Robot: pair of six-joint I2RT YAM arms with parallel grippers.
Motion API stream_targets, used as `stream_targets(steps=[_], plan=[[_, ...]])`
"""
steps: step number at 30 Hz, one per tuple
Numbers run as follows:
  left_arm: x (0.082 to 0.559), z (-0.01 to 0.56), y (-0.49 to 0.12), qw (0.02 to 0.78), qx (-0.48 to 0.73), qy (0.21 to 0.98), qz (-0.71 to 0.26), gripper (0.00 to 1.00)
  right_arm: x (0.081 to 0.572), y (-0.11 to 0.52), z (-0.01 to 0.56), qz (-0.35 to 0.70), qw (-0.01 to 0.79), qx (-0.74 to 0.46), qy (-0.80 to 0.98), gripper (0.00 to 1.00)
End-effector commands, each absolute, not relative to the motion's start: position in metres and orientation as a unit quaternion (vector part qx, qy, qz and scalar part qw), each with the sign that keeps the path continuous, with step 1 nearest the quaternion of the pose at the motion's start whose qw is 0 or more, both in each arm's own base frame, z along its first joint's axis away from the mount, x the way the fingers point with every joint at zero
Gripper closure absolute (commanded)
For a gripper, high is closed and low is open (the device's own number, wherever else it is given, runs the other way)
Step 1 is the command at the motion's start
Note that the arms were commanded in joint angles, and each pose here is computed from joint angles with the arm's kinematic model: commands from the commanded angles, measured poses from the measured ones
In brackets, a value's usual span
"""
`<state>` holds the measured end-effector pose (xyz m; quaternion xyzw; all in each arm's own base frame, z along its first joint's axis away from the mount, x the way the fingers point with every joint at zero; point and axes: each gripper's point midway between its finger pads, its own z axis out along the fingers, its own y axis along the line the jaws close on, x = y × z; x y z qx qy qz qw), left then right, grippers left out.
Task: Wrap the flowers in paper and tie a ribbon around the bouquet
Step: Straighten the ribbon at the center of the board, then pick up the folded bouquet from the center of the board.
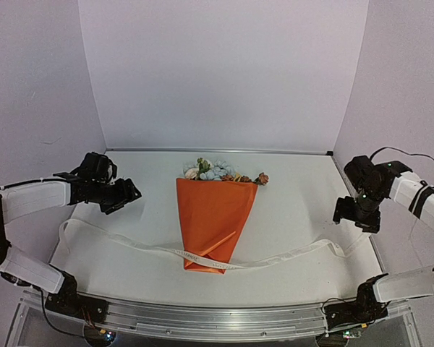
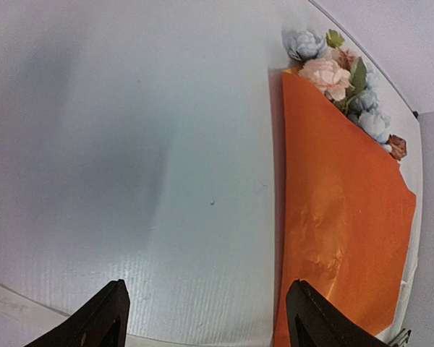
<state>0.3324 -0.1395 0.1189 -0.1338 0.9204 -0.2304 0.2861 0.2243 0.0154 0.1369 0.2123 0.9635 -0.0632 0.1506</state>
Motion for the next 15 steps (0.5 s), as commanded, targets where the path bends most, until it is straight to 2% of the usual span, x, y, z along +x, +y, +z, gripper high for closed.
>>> stream_targets(steps=[1, 9, 15], plan=[[0.339, 0.131, -0.191, 0.281, -0.083, 0.906, -0.306, 0.23, 0.249, 0.086, 0.136, 0.06, 0.163, 0.153, 0.973, 0.08], [0.323, 0.11, -0.248, 0.232, -0.028, 0.907, -0.349, 0.28, 0.279, 0.212, 0.139, 0.198, 0.162, 0.06, 0.965, 0.02], [0.319, 0.089, -0.263, 0.211, -0.017, 0.912, -0.352, 0.3, 0.293, 0.279, 0.13, 0.238, 0.141, 0.034, 0.96, 0.02]])
